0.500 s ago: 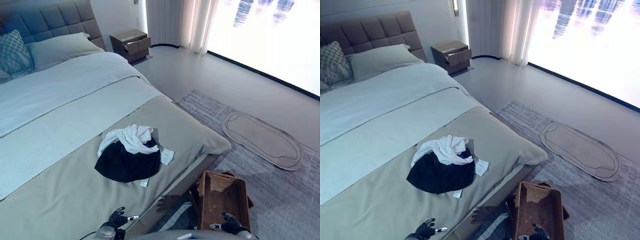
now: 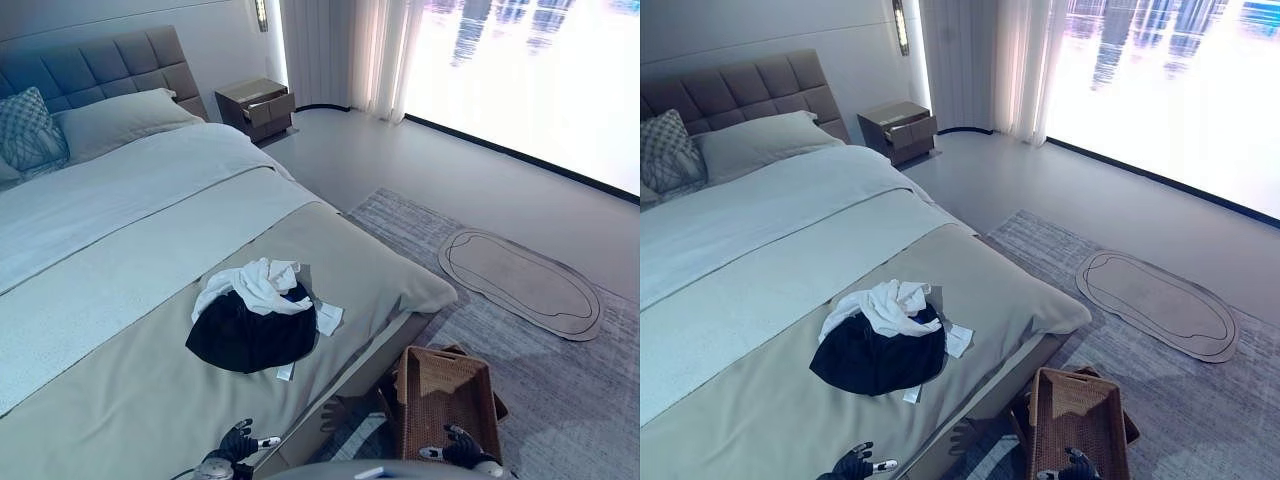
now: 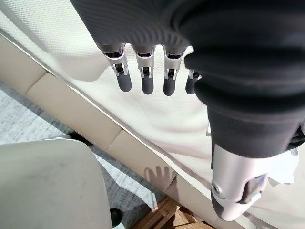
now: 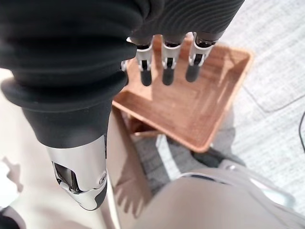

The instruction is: Pick up clothes into the bucket

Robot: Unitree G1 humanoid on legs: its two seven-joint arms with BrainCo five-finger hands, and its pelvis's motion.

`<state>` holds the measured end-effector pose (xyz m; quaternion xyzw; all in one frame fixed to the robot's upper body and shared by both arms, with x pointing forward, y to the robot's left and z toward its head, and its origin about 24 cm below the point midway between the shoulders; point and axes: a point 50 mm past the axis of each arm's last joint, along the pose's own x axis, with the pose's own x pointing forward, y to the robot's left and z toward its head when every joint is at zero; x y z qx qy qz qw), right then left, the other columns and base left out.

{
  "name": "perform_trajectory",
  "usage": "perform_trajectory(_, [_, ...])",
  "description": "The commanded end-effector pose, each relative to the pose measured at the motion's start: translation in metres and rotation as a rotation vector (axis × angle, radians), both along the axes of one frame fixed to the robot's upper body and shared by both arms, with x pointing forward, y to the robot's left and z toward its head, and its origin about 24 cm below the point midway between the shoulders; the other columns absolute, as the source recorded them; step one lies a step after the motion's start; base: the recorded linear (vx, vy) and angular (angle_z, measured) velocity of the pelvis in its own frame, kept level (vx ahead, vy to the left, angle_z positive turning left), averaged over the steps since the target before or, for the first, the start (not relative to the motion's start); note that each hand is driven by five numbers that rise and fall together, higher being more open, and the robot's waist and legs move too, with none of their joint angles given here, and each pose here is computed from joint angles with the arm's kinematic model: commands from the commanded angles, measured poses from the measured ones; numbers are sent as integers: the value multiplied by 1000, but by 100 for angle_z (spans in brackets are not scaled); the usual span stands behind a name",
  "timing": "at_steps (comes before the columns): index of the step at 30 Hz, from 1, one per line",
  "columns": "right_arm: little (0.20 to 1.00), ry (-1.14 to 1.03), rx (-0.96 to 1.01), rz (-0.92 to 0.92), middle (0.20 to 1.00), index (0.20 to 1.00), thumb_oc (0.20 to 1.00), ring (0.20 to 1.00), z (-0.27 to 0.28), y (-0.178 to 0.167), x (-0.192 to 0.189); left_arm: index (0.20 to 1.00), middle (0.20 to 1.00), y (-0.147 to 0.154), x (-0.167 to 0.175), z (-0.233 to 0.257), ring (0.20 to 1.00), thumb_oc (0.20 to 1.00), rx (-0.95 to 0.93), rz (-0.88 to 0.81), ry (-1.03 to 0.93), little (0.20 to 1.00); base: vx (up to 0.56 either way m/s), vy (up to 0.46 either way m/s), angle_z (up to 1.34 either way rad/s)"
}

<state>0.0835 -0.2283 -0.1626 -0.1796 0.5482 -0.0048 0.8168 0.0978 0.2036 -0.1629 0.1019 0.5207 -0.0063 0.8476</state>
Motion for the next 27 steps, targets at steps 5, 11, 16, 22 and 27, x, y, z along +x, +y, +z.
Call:
perform_trajectory(5, [1000, -63, 9, 80, 1000, 1000, 1000, 1000, 5, 13, 33, 1000, 1000, -21, 28, 5, 1000, 1000, 30, -255, -47, 1000, -2, 7, -2])
perform_trajectory(11, [1000, -109, -7, 103, 1000, 1000, 1000, 1000, 10, 8, 45, 1000, 1000, -56, 96, 41, 1000, 1000, 14, -526, -330, 1000, -34, 22, -11])
perform_trajectory(16, [1000, -138, -11, 118, 1000, 1000, 1000, 1000, 15, 7, 56, 1000, 1000, -87, 150, 95, 1000, 1000, -88, -562, -630, 1000, -55, 23, -3])
perform_trajectory(22, [1000, -194, -10, 133, 1000, 1000, 1000, 1000, 22, 7, 73, 1000, 1000, -112, 195, 171, 1000, 1000, -173, -645, -948, 1000, -68, 22, -10])
perform_trajectory(27, [1000, -248, 0, 160, 1000, 1000, 1000, 1000, 29, 14, 89, 1000, 1000, -123, 225, 262, 1000, 1000, -170, -645, -1332, 1000, -50, 21, -9])
